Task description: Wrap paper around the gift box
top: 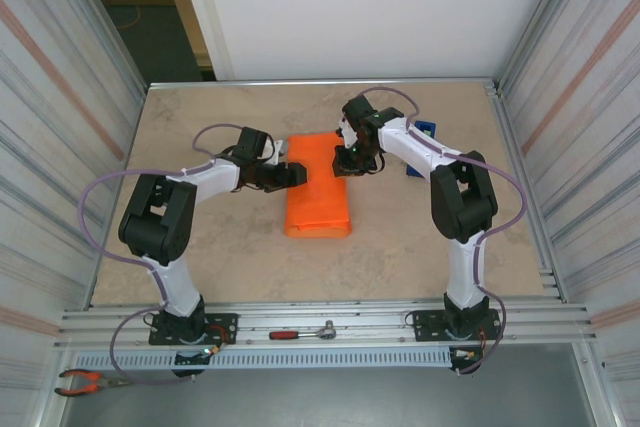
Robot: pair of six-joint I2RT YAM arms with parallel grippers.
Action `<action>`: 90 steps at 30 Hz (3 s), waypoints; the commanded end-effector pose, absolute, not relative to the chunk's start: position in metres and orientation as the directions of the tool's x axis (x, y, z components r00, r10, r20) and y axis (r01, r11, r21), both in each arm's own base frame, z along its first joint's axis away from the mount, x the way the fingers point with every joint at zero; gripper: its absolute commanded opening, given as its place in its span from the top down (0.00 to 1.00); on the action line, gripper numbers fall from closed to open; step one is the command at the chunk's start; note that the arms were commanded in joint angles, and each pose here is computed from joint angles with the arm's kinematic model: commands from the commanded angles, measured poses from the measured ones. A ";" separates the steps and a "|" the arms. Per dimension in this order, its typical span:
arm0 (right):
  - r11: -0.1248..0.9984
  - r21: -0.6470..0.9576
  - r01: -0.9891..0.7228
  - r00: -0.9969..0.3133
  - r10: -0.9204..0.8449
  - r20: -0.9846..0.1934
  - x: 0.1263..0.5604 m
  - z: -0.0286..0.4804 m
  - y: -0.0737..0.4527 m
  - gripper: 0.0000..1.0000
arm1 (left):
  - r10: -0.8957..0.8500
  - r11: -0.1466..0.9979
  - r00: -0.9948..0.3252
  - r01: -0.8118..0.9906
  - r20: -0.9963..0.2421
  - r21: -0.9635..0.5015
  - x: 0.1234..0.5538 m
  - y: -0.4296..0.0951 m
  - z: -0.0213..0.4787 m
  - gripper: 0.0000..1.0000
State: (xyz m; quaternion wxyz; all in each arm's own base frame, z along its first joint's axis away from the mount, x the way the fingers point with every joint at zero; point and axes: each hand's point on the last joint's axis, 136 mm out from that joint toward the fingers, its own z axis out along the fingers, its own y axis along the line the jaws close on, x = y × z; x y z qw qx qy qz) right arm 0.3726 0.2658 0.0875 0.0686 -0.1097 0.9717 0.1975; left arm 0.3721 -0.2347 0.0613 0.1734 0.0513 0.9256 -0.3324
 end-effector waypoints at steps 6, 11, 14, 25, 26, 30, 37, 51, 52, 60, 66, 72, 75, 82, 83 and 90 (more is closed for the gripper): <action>0.902 0.388 -0.191 -0.981 -0.161 -0.109 0.359 0.072 0.263 0.74 | 0.037 0.863 -0.978 0.134 -0.204 -0.487 0.334 -0.217 0.003 0.31; 0.885 0.439 -0.157 -0.987 -0.122 -0.108 0.363 0.078 0.264 0.70 | 0.037 0.864 -0.978 0.135 -0.207 -0.485 0.335 -0.217 0.004 0.31; 0.872 0.471 -0.134 -0.989 -0.091 -0.114 0.366 0.083 0.264 0.68 | 0.037 0.864 -0.978 0.136 -0.208 -0.485 0.335 -0.217 0.004 0.32; 0.835 0.544 -0.081 -0.994 -0.025 -0.110 0.374 0.092 0.263 0.55 | 0.032 0.865 -0.978 0.130 -0.204 -0.485 0.335 -0.216 0.003 0.32; 0.831 0.550 -0.080 -0.994 -0.022 -0.111 0.374 0.093 0.263 0.55 | 0.034 0.865 -0.978 0.132 -0.204 -0.484 0.334 -0.217 0.003 0.32; 0.825 0.558 -0.084 -0.993 -0.022 -0.117 0.375 0.097 0.264 0.53 | 0.034 0.865 -0.978 0.132 -0.206 -0.484 0.335 -0.217 0.003 0.32; 0.806 0.584 -0.094 -0.992 -0.024 -0.127 0.374 0.104 0.268 0.47 | 0.034 0.866 -0.979 0.130 -0.203 -0.483 0.334 -0.216 0.002 0.32; 0.821 0.561 -0.106 -0.990 -0.031 -0.141 0.373 0.106 0.265 0.35 | 0.036 0.866 -0.979 0.131 -0.202 -0.483 0.333 -0.216 0.002 0.33; 0.823 0.558 -0.105 -0.990 -0.030 -0.141 0.373 0.106 0.265 0.34 | 0.035 0.866 -0.979 0.130 -0.202 -0.483 0.333 -0.216 0.002 0.34; 0.832 0.543 -0.117 -0.988 -0.043 -0.146 0.372 0.105 0.266 0.32 | 0.034 0.867 -0.979 0.128 -0.200 -0.481 0.334 -0.216 0.002 0.35; 0.843 0.526 -0.111 -0.988 -0.036 -0.151 0.372 0.105 0.263 0.31 | 0.034 0.868 -0.980 0.127 -0.197 -0.481 0.333 -0.216 0.001 0.36; 0.850 0.517 -0.101 -0.988 -0.024 -0.153 0.374 0.105 0.261 0.29 | 0.034 0.867 -0.980 0.125 -0.194 -0.482 0.333 -0.216 0.000 0.36; 0.849 0.517 -0.105 -0.987 -0.027 -0.157 0.374 0.107 0.262 0.29 | 0.036 0.868 -0.981 0.125 -0.191 -0.481 0.332 -0.216 -0.001 0.37; 0.869 0.480 -0.121 -0.985 -0.044 -0.168 0.374 0.107 0.260 0.26 | 0.035 0.869 -0.981 0.124 -0.191 -0.479 0.332 -0.216 -0.001 0.38; 0.870 0.478 -0.122 -0.985 -0.046 -0.168 0.373 0.106 0.261 0.26 | 0.035 0.869 -0.981 0.124 -0.191 -0.479 0.332 -0.216 -0.002 0.38; 0.885 0.450 -0.120 -0.986 -0.052 -0.161 0.372 0.099 0.260 0.24 | 0.035 0.870 -0.981 0.123 -0.189 -0.477 0.332 -0.216 -0.002 0.38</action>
